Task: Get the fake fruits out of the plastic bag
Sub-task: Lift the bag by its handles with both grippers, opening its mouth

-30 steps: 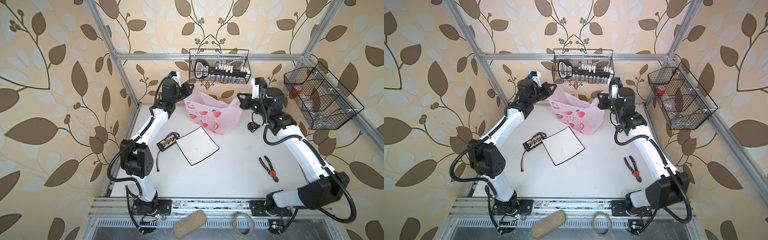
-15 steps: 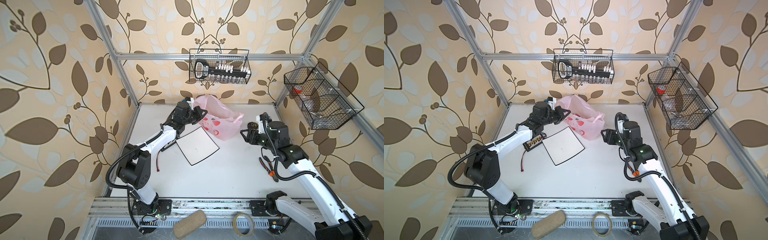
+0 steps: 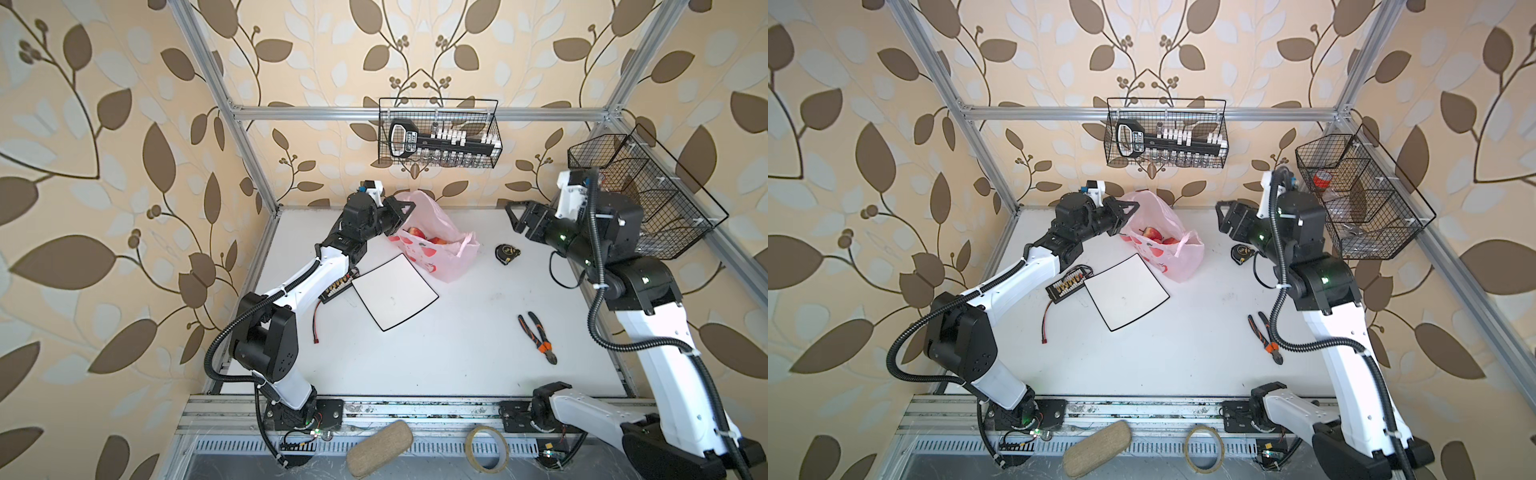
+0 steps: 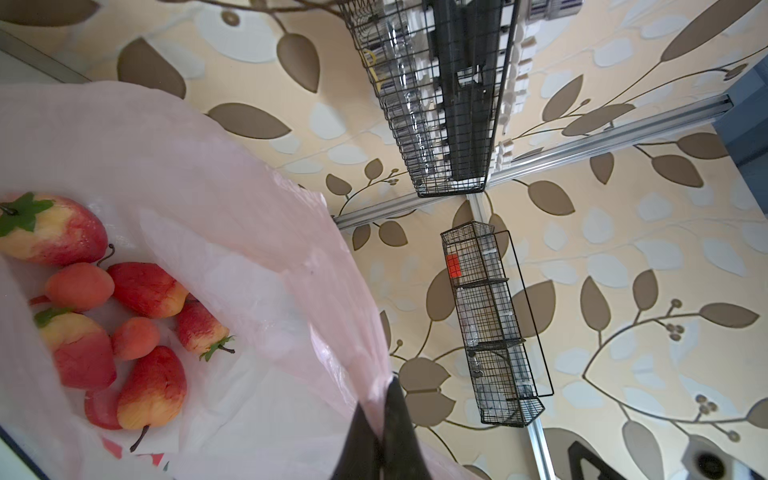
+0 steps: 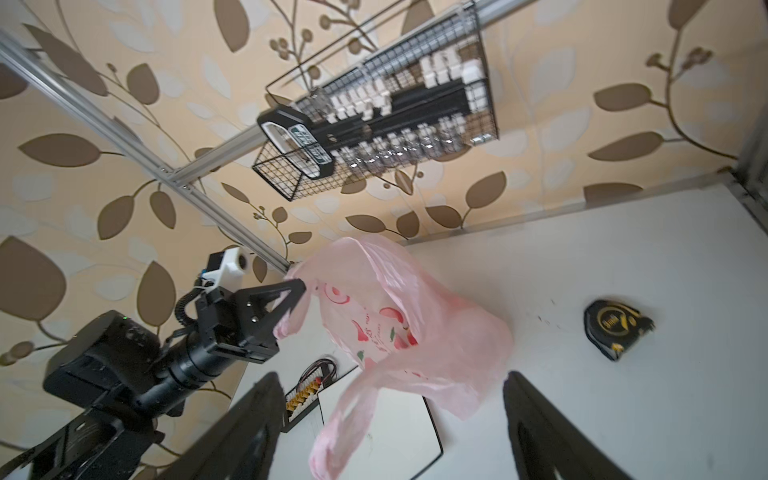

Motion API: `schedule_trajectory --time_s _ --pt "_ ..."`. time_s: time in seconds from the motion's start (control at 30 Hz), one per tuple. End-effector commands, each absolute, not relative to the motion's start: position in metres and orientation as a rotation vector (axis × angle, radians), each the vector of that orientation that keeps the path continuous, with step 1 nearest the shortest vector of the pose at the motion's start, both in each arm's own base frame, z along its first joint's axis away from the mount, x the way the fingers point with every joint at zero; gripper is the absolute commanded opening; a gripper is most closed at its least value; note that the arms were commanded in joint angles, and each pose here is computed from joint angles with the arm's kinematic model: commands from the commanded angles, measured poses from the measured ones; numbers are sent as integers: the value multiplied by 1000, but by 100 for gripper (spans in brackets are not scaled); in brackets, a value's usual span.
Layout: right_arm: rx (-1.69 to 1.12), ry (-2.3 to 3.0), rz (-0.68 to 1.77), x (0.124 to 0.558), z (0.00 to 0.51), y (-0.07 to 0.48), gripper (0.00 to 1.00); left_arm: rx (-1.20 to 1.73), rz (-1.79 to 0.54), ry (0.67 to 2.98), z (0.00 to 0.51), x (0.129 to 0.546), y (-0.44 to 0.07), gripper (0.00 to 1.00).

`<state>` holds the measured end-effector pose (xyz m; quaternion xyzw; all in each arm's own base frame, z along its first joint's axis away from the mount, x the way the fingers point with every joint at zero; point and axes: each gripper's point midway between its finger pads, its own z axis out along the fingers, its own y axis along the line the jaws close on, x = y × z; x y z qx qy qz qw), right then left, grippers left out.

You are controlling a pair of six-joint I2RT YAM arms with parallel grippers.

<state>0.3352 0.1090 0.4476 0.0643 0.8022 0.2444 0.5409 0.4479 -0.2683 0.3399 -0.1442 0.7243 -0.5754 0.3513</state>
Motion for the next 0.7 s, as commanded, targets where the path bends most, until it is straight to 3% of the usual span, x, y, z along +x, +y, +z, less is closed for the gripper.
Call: schedule_trajectory --time_s 0.0,0.07,0.23,0.43,0.67 --pt "1 1991 644 355 435 167 82 -330 -1537 1772 381 439 -265 0" --pt "-65 2012 553 370 430 186 83 -331 -1543 1771 383 438 -265 0" --pt "-102 2183 143 418 363 167 91 -337 -1543 1769 387 433 -262 0" --pt "-285 2373 6 440 297 177 94 -340 -1536 1782 388 428 -260 0" --pt "-396 2393 -74 467 264 185 90 -318 -1544 1795 392 422 -261 0"
